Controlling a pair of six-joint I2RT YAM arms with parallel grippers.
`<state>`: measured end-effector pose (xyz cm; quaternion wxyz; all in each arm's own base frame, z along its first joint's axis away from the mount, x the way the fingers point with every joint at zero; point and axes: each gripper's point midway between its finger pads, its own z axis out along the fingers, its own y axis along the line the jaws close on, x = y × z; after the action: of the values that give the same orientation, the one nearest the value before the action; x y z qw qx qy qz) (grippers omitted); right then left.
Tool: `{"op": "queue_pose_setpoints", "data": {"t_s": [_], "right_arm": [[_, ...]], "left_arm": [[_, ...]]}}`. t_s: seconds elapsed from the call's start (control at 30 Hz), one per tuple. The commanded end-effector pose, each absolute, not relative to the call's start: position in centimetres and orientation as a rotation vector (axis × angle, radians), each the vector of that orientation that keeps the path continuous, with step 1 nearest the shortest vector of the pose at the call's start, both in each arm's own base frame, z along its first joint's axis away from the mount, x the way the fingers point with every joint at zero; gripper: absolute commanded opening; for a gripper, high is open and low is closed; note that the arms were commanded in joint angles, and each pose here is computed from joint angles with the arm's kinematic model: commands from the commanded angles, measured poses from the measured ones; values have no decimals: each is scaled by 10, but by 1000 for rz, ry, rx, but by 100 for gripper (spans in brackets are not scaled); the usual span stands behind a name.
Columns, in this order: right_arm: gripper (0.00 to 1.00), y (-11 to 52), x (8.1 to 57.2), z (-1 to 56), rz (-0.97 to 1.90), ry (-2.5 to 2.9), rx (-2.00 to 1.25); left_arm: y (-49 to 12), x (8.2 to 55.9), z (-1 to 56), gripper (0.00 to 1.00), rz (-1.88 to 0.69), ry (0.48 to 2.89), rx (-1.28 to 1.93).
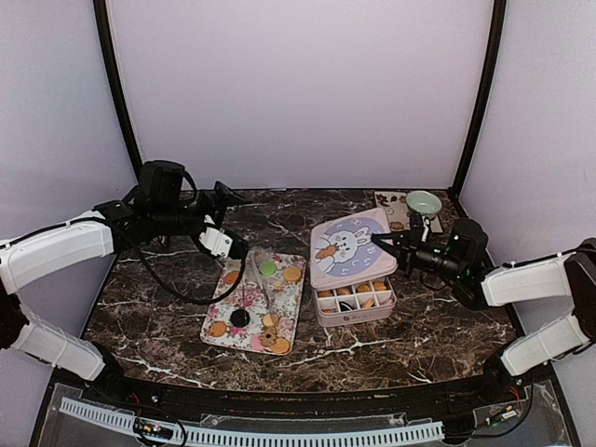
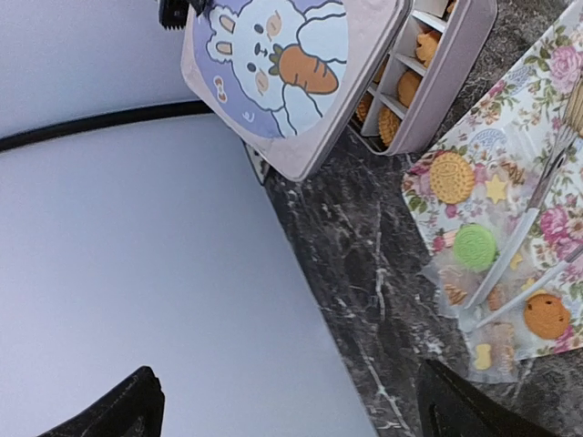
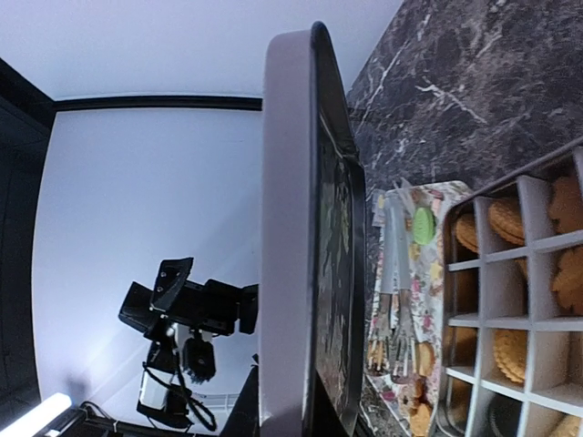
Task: Pack the cookies
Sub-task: Pass from the left arm to the right, then place the box lid on the packing box.
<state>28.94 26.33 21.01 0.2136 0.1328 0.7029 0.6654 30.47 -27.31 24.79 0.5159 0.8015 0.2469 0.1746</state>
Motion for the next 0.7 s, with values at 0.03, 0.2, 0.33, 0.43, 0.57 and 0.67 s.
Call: {"op": "queue_pose_setpoints", "data": {"t_s": [0.03,0.2,0.33,0.43,0.57,0.67], "right_arm": [[5,239,277,182,1742,2005,353],[6,233,272,162,1722,2033,393],[9,233,271,154,1722,2046,402],[26,232,272,147,1707,2058,411],[49,230,271,132,1647,2118,419],[60,224,270,122,1539,2182,387]], "left_arm": [[-257,296,202,99,91,1147,2089],[-262,306,191,98,12,1315,2121],[-276,300,177,97,6,1323,2177],[-287,299,168,97,-3,1356,2205],[-304,301,161,96,-31,1421,2225],[-317,303,158,93,-78,1481,2226]]}}
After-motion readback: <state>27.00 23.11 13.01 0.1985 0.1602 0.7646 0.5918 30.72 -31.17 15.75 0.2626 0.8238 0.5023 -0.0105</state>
